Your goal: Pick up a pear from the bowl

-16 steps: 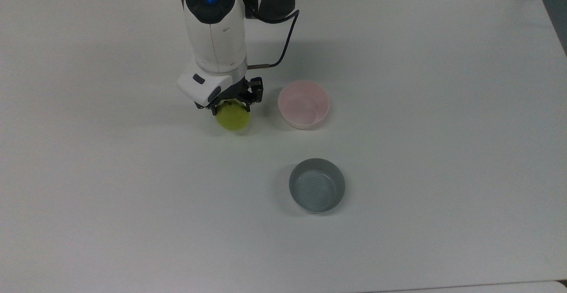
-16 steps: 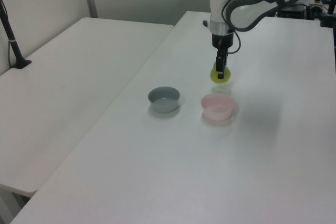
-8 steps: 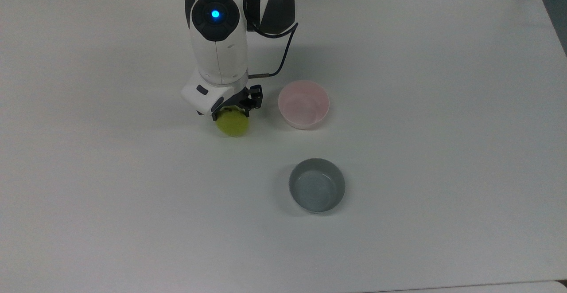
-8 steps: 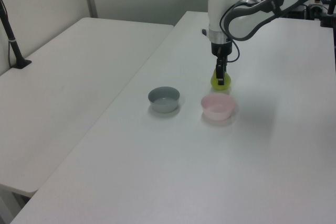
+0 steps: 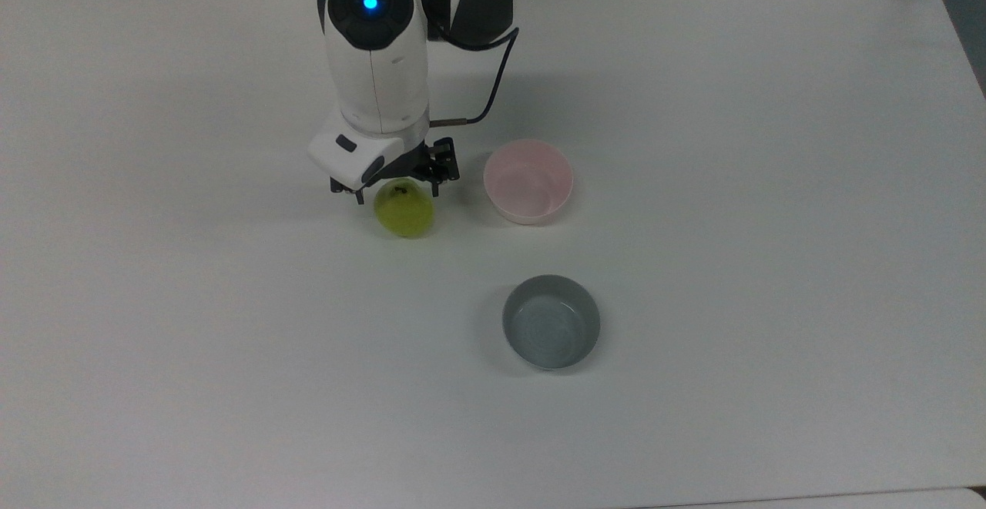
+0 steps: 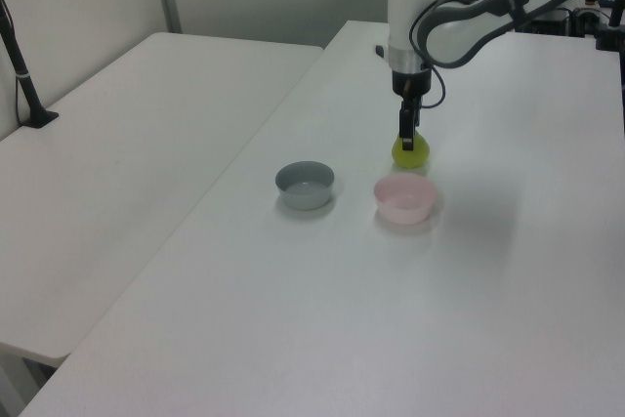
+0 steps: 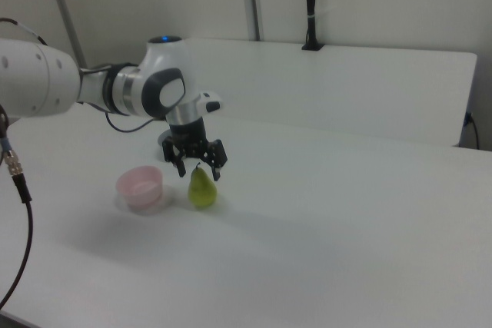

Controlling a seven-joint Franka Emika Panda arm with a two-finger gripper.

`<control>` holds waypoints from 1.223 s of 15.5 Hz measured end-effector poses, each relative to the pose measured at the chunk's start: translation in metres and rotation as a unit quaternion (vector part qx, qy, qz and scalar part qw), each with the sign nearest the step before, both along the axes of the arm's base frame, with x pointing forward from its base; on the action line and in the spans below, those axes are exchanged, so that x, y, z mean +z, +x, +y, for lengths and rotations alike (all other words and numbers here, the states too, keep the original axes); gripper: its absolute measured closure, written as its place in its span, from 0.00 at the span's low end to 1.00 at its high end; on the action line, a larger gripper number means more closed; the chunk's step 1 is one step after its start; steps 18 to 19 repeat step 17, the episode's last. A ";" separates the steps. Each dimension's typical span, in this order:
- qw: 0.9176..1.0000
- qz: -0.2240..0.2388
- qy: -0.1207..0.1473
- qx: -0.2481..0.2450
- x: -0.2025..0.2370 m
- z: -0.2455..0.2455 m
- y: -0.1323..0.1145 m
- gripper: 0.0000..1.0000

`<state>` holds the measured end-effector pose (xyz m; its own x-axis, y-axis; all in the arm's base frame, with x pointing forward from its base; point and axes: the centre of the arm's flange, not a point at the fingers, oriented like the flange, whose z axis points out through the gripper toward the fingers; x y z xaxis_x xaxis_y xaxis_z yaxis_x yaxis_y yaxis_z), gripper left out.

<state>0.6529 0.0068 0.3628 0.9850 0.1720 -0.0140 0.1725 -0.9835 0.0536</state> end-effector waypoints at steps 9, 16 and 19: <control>0.996 -0.025 -0.002 -0.088 0.164 -0.024 -0.054 0.00; 0.992 -0.010 -0.004 -0.122 0.177 -0.034 -0.063 0.00; 0.991 -0.010 -0.003 -0.130 0.177 -0.034 -0.063 0.00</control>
